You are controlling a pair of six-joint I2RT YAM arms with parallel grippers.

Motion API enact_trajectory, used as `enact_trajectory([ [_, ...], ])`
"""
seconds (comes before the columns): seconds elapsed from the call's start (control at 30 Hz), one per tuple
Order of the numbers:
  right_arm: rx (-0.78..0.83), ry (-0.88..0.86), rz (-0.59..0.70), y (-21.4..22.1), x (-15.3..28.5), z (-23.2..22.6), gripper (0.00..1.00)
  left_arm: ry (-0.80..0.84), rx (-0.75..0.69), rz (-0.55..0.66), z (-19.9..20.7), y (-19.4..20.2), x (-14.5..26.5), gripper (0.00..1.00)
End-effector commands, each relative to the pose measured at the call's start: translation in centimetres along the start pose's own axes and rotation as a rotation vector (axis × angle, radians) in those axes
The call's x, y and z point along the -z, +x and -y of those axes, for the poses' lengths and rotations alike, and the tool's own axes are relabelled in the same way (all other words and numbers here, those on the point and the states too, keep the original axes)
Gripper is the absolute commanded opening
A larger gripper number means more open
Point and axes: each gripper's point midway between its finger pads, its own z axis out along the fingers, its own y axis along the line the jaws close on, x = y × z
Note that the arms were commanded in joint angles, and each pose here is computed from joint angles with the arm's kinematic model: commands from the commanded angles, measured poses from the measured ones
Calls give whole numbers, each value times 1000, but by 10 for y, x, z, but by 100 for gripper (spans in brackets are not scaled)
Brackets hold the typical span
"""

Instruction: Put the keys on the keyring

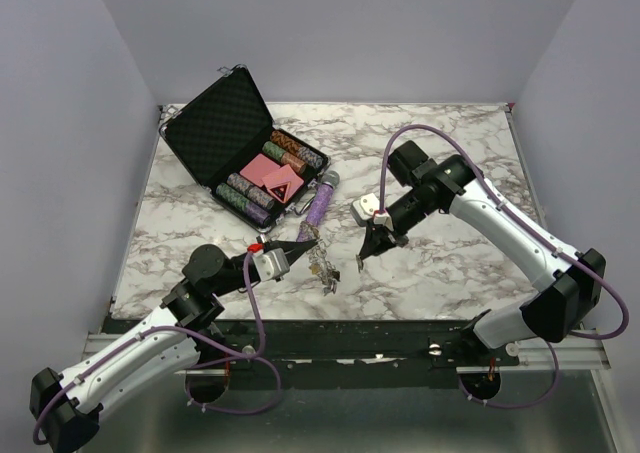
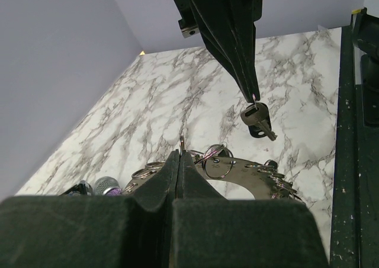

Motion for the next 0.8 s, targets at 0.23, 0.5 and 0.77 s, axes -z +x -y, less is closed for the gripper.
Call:
enact_trajectory([
  [0.23, 15, -10, 20, -9, 0, 0, 1, -34, -50, 59, -11, -20, 1, 0],
  [0.5, 13, -12, 21, -10, 0, -1, 0, -35, -49, 56, -11, -19, 1, 0],
  [0.77, 17, -15, 38, -14, 0, -2, 0, -33, -56, 61, -10, -20, 1, 0],
])
